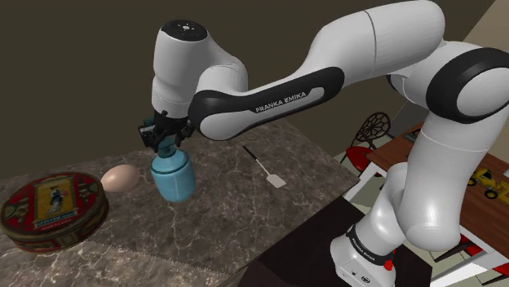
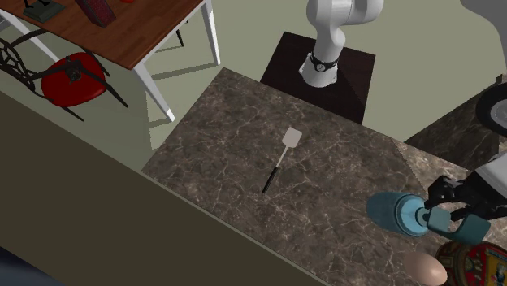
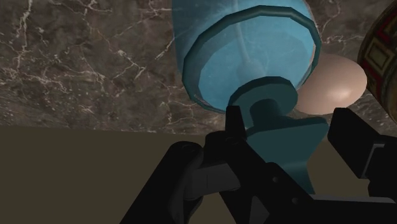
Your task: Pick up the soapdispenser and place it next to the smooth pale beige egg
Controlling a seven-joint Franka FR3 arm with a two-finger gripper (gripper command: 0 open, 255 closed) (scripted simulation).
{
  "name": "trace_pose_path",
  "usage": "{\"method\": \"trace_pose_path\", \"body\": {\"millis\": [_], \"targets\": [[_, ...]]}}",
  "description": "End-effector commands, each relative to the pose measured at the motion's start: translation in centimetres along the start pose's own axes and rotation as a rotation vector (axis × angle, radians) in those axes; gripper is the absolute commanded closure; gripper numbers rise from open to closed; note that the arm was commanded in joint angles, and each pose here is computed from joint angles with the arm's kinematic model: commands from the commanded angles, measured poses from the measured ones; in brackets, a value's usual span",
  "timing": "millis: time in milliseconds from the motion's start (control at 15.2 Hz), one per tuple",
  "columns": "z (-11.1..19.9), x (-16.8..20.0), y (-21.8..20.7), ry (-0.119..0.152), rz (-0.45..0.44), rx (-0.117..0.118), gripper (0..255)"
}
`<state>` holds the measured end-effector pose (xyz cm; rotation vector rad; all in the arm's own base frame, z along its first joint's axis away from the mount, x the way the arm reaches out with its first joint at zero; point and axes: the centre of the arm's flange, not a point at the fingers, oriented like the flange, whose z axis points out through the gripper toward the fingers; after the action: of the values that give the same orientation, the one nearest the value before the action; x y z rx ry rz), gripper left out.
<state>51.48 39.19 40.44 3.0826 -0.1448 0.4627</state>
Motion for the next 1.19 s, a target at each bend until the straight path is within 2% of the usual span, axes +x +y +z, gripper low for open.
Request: {"method": "trace_pose_path", "body": {"millis": [0, 132, 198, 528, 792, 1122], "targets": [[0.0, 0.0, 0.0, 0.001, 0.000, 0.001, 255], [0.0, 0.0, 0.0, 0.001, 0.000, 0.001, 255], [0.0, 0.0, 0.0, 0.001, 0.000, 0.001, 0], [0.0, 0.0, 0.0, 0.001, 0.000, 0.001, 0], [-5.0, 0.0, 0.0, 0.001, 0.000, 0.001, 0], [-5.0, 0.0, 0.0, 0.001, 0.000, 0.001, 0]]}}
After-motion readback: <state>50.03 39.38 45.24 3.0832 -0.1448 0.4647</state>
